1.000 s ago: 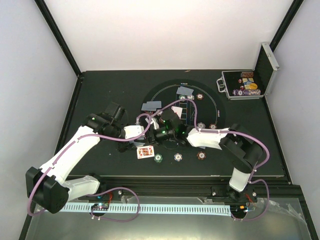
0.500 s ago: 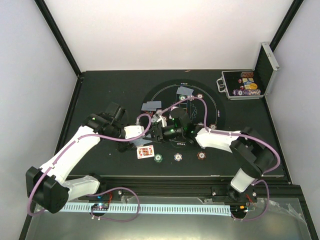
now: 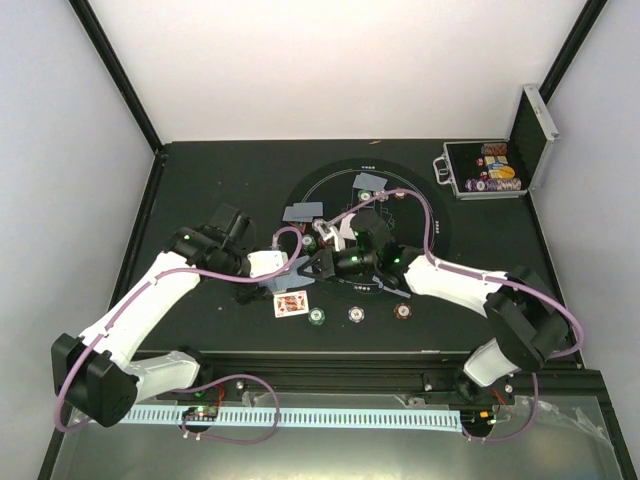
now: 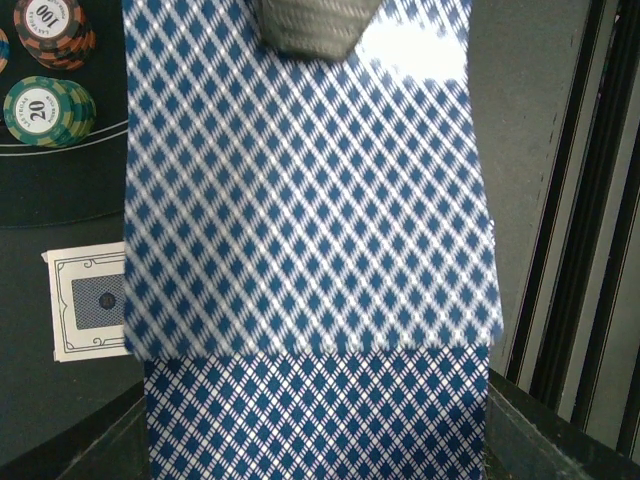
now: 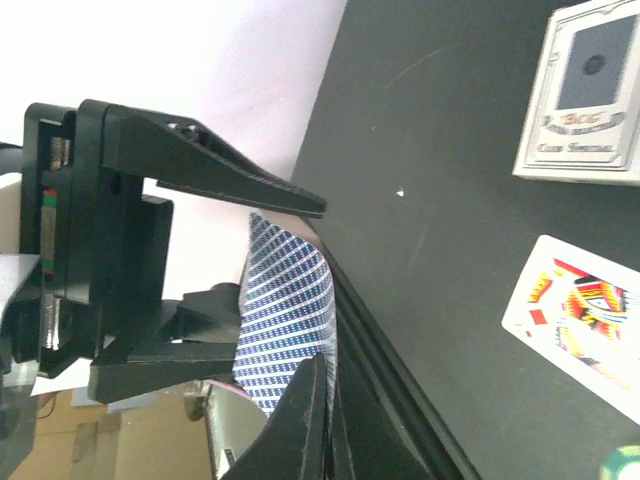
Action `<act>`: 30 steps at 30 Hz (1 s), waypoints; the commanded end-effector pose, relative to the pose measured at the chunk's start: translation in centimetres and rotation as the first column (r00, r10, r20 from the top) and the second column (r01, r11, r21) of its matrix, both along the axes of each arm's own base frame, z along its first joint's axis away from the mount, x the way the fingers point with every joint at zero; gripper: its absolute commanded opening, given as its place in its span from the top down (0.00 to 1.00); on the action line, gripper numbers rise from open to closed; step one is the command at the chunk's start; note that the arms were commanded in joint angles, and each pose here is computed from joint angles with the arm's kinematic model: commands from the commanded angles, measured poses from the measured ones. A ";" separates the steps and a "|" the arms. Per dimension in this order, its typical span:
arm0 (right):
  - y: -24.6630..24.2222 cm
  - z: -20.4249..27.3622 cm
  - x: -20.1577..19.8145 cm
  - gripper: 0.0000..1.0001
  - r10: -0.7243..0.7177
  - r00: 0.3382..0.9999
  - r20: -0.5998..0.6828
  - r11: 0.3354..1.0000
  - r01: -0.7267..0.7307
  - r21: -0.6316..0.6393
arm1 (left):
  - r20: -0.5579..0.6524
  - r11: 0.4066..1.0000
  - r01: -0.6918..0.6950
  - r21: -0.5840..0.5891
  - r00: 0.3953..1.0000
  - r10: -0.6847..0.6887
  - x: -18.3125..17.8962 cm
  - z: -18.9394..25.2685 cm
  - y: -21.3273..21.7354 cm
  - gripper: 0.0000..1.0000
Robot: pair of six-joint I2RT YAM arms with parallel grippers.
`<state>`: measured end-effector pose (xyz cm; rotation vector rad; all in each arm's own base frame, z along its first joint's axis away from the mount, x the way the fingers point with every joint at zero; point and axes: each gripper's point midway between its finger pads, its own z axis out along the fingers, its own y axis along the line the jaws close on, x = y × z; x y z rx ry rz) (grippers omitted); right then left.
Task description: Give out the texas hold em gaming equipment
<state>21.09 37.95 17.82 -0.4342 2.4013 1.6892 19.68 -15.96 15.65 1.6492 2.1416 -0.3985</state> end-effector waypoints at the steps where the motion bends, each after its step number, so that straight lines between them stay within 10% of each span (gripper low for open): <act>1: -2.0 -0.6 0.9 0.99 -0.031 0.999 0.016 0.997 0.032 -0.065 | 0.030 1.000 0.003 -0.029 1.000 -0.002 0.5 1.3 -0.4 0.98; 8: -8.6 1.4 7.3 0.99 -0.085 0.949 0.305 0.944 0.175 -0.280 | 0.034 1.000 0.002 -0.023 0.999 -0.001 0.5 1.3 -0.3 0.99; 16: -16.2 0.9 19.0 0.99 0.171 0.538 0.825 0.520 0.662 -0.540 | 0.029 1.000 -0.006 -0.017 1.000 0.006 0.6 1.2 -0.2 0.98; 22: -17.2 -2.2 23.3 0.99 0.661 0.322 0.677 0.156 0.824 -0.544 | 0.019 1.000 -0.010 -0.008 1.000 0.011 0.4 0.9 -0.1 0.98; 30: -14.5 -7.3 23.9 0.99 0.783 0.249 0.570 0.165 0.801 -0.576 | 0.027 1.000 -0.018 0.013 0.999 0.018 0.6 0.9 0.3 0.98</act>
